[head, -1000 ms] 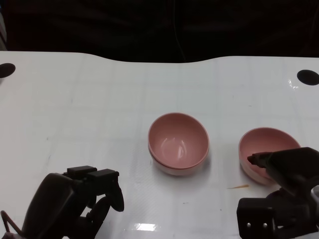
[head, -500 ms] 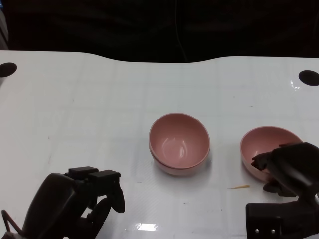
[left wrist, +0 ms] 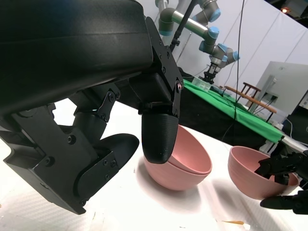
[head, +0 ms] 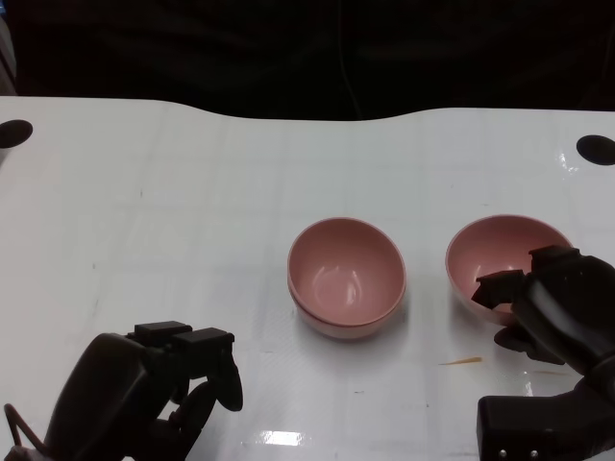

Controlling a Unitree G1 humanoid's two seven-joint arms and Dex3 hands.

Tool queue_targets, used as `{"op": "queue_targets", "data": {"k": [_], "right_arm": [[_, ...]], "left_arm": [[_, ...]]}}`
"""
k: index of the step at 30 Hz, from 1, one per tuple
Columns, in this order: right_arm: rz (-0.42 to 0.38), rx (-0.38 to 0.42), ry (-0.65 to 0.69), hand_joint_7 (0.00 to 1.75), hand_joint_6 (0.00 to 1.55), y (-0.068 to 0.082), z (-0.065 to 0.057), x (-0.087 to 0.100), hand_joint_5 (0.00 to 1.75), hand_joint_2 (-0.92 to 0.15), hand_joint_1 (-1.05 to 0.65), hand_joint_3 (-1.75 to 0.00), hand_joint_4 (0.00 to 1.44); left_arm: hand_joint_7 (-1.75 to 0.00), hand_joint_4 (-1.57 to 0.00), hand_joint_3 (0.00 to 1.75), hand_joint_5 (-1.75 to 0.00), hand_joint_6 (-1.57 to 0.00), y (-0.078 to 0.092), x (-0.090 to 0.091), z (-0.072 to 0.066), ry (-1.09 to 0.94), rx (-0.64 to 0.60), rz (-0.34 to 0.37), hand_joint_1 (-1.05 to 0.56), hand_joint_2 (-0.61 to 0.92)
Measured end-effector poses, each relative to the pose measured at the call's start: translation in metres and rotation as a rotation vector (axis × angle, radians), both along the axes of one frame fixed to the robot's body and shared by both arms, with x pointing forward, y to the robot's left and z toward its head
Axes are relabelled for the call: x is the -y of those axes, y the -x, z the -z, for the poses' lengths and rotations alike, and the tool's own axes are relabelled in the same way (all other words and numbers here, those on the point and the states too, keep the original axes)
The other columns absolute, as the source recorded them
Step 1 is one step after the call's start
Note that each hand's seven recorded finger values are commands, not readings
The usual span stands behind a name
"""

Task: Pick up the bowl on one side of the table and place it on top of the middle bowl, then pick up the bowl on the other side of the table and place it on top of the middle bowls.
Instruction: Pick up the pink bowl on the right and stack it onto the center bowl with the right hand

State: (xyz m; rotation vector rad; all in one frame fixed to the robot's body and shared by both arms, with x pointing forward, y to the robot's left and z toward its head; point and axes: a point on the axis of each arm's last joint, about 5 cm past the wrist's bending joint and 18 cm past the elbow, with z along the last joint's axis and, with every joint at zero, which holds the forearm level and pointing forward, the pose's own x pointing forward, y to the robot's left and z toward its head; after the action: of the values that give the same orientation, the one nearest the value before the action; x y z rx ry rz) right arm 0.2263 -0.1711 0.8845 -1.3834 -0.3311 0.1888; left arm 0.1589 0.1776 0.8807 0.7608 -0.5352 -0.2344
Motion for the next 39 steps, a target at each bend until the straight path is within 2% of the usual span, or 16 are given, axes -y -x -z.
{"op": "queue_targets", "data": {"k": [4,5,6,7,8,10,12,13,20,27,31,32,35,39], "right_arm": [[0.000,0.001,0.000,0.70,1.11,0.000,0.000,0.000,1.75,-0.86,-0.10,-0.05,0.89],[-0.007,0.006,-0.016,0.91,1.08,0.000,-0.001,0.000,1.75,-0.82,-0.05,-0.04,0.93],[-0.033,0.029,-0.061,1.24,0.97,0.000,-0.003,-0.001,1.75,-0.72,-0.04,-0.26,0.96],[-0.085,0.072,-0.127,1.49,0.89,-0.002,-0.009,-0.006,1.75,-0.43,-0.02,-0.84,0.99],[-0.140,0.125,-0.191,1.57,0.86,-0.007,-0.017,-0.014,1.75,-0.31,-0.01,-1.07,1.00],[-0.230,0.237,-0.286,1.65,0.84,-0.017,-0.034,-0.029,1.75,-0.22,-0.04,-1.31,1.02],[-0.276,0.293,-0.331,1.66,0.84,-0.024,-0.045,-0.037,1.75,-0.21,-0.06,-1.38,1.02],[-0.286,0.298,-0.340,1.64,0.86,-0.027,-0.046,-0.039,1.75,-0.19,-0.08,-1.42,1.02],[-0.304,0.246,-0.371,1.64,0.86,-0.029,-0.033,-0.046,1.75,-0.18,-0.12,-1.48,1.04],[-0.349,0.245,-0.404,1.68,0.82,-0.033,-0.035,-0.053,1.75,-0.14,-0.13,-1.55,1.03],[-0.394,0.199,-0.412,1.68,0.81,-0.034,-0.034,-0.059,1.75,-0.16,-0.15,-1.53,1.01],[-0.402,0.193,-0.413,1.69,0.80,-0.034,-0.034,-0.060,1.75,-0.18,-0.15,-1.50,1.01],[-0.429,0.167,-0.408,1.74,0.75,-0.037,-0.033,-0.063,1.75,-0.35,-0.15,-1.23,0.99],[-0.473,0.132,-0.400,1.74,0.74,-0.039,-0.032,-0.069,1.75,-0.37,-0.12,-1.13,0.98]], "left_arm": [[-1.43,-0.87,1.46,-1.69,-0.82,0.000,0.000,0.000,0.000,0.000,0.000,-0.07,0.26],[-1.43,-0.88,1.47,-1.68,-0.83,0.000,0.000,0.000,0.000,0.000,0.000,-0.08,0.26],[-1.42,-0.89,1.49,-1.67,-0.84,0.000,0.000,0.000,0.000,0.000,0.000,-0.07,0.24],[-1.41,-0.90,1.50,-1.66,-0.85,0.000,0.000,0.000,-0.001,-0.001,0.000,-0.07,0.24],[-1.40,-0.90,1.51,-1.65,-0.86,0.000,0.000,0.000,-0.002,0.000,0.000,-0.07,0.23],[-1.39,-0.91,1.52,-1.64,-0.87,-0.002,0.001,-0.001,-0.001,0.007,0.005,-0.07,0.22],[-1.38,-0.92,1.52,-1.64,-0.88,-0.002,0.001,-0.001,-0.002,0.008,0.005,-0.07,0.22],[-1.38,-0.92,1.53,-1.63,-0.88,-0.002,0.001,-0.001,-0.002,0.006,0.005,-0.07,0.22],[-1.39,-0.92,1.53,-1.64,-0.88,-0.001,0.001,0.000,-0.006,0.004,0.005,-0.08,0.22],[-1.40,-0.93,1.54,-1.65,-0.88,-0.001,0.002,0.000,-0.007,0.002,0.005,-0.08,0.21],[-1.39,-0.93,1.54,-1.64,-0.89,-0.001,0.002,0.000,-0.008,-0.001,0.001,-0.07,0.20],[-1.39,-0.93,1.54,-1.64,-0.89,-0.001,0.002,0.000,-0.008,-0.002,0.002,-0.07,0.20],[-1.38,-0.94,1.54,-1.64,-0.89,-0.001,0.002,0.000,-0.010,-0.002,0.002,-0.06,0.20],[-1.38,-0.94,1.54,-1.63,-0.90,-0.001,0.002,-0.001,-0.010,0.000,0.003,-0.06,0.19]]}}
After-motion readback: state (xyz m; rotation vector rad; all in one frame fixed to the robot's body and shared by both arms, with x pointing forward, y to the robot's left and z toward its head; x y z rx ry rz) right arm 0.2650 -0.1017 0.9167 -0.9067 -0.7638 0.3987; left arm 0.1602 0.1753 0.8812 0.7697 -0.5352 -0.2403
